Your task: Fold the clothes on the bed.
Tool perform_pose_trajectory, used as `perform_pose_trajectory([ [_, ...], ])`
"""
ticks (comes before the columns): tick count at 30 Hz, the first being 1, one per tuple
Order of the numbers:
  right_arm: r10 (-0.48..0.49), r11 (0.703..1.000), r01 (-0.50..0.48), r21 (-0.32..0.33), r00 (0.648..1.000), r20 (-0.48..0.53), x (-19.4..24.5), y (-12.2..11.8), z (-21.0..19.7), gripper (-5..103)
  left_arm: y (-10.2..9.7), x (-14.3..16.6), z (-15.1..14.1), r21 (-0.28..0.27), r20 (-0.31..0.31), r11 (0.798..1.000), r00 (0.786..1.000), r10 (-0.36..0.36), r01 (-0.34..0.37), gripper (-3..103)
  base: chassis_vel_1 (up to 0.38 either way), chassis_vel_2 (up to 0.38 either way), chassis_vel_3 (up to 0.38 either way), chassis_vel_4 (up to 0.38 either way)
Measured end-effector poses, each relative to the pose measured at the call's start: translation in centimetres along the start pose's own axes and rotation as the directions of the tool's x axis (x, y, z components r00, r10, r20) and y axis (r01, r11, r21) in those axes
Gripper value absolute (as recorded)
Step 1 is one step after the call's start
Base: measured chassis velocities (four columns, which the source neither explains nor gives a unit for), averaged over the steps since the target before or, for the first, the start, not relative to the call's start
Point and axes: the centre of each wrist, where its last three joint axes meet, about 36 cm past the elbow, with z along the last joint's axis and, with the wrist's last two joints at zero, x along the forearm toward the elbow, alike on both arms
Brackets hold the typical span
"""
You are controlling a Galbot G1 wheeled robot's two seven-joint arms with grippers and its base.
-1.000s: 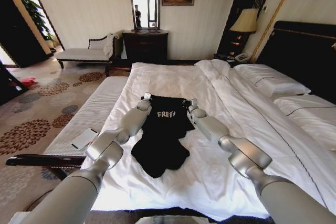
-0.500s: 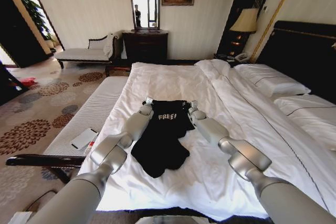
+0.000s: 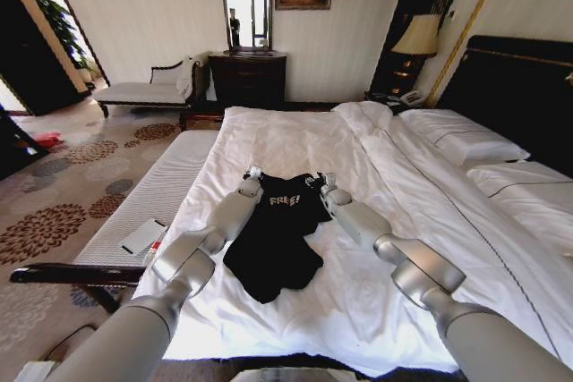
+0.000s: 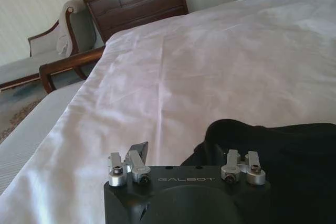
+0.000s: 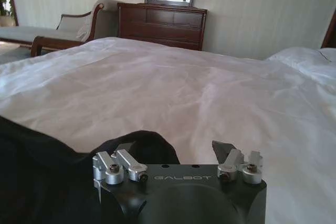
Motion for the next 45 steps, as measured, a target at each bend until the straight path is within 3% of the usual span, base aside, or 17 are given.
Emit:
perform_pose_trajectory([
  [2, 0.006, 0.999, -0.006, -0.032, 1.000, 0.003, 0.0, 0.0, -0.2, 82, 0.3, -0.1, -0.1, 0.009, -0.003, 1.000, 1.000, -0.008, 0.008, 76, 0.000, 0.000, 0.000, 0.000],
  [4, 0.019, 0.992, -0.015, -0.123, 0.999, 0.029, 0.0, 0.2, -0.8, 92, 1.1, -0.3, -0.2, 0.038, 0.000, 0.999, 0.999, -0.034, 0.034, 87, 0.000, 0.000, 0.000, 0.000],
  [6, 0.020, 0.991, -0.015, -0.136, 0.999, 0.039, 0.0, 0.2, -0.9, 96, 1.2, -0.3, -0.3, 0.044, 0.002, 0.998, 0.999, -0.040, 0.040, 87, 0.000, 0.000, 0.000, 0.000],
  [8, 0.020, 0.986, -0.007, -0.167, 0.997, 0.075, 0.0, 0.5, -1.2, 99, 1.5, -0.3, -0.5, 0.069, 0.008, 0.996, 0.998, -0.059, 0.058, 97, 0.000, 0.000, 0.000, 0.000],
  [11, 0.013, 0.986, 0.004, -0.169, 0.995, 0.096, 0.3, 0.5, -1.4, 100, 1.6, -0.1, -0.6, 0.073, 0.030, 0.995, 0.997, -0.064, 0.062, 99, 0.000, 0.000, 0.000, 0.000],
  [15, 0.019, 0.997, -0.011, -0.083, 0.994, 0.107, 2.1, -1.8, -0.4, 100, 2.4, 1.8, 0.3, 0.039, 0.110, 0.998, 0.993, -0.044, 0.040, 100, 0.000, 0.000, 0.000, 0.000],
  [17, 0.024, 0.997, -0.016, -0.076, 0.994, 0.106, 2.4, -2.3, -0.3, 100, 2.7, 2.1, 0.6, 0.032, 0.121, 0.999, 0.992, -0.040, 0.037, 100, 0.000, 0.000, 0.000, 0.000],
  [19, 0.054, 0.997, -0.049, -0.054, 0.994, 0.096, 5.0, -5.5, 0.1, 100, 4.8, 3.9, 1.7, 0.013, 0.169, 0.999, 0.985, -0.031, 0.029, 100, 0.000, 0.000, 0.000, 0.000],
  [22, 0.062, 0.997, -0.057, -0.052, 0.994, 0.091, 6.4, -6.7, 0.2, 100, 6.0, 4.9, 2.3, 0.007, 0.190, 1.000, 0.981, -0.027, 0.026, 100, 0.000, 0.000, 0.000, 0.000],
  [23, 0.064, 0.996, -0.059, -0.060, 0.995, 0.079, 8.3, -7.6, 0.8, 100, 7.6, 6.6, 3.1, 0.006, 0.218, 1.000, 0.976, -0.025, 0.025, 100, 0.000, 0.000, 0.000, 0.000],
  [29, 0.039, 0.992, -0.030, -0.126, 0.997, 0.067, 14.1, -8.4, 1.1, 100, 9.7, 11.7, 4.8, 0.001, 0.260, 1.000, 0.965, 0.024, -0.025, 100, 0.000, 0.000, 0.000, 0.000],
  [36, 0.058, 0.988, -0.042, -0.147, 0.993, 0.106, 19.2, -10.5, 0.2, 100, 12.2, 16.2, 6.6, 0.018, 0.281, 0.995, 0.956, 0.085, -0.094, 100, 0.000, 0.000, 0.000, 0.000],
  [42, 0.064, 0.986, -0.045, -0.161, 0.991, 0.118, 25.6, -11.3, 1.4, 100, 17.7, 21.0, 10.5, 0.046, 0.284, 0.992, 0.953, 0.102, -0.120, 100, 0.000, 0.000, 0.000, 0.000],
  [45, 0.049, 0.987, -0.028, -0.158, 0.990, 0.134, 27.5, -10.8, 1.4, 100, 18.9, 23.1, 12.2, 0.044, 0.280, 0.990, 0.953, 0.119, -0.137, 100, 0.000, 0.000, 0.000, 0.000],
])
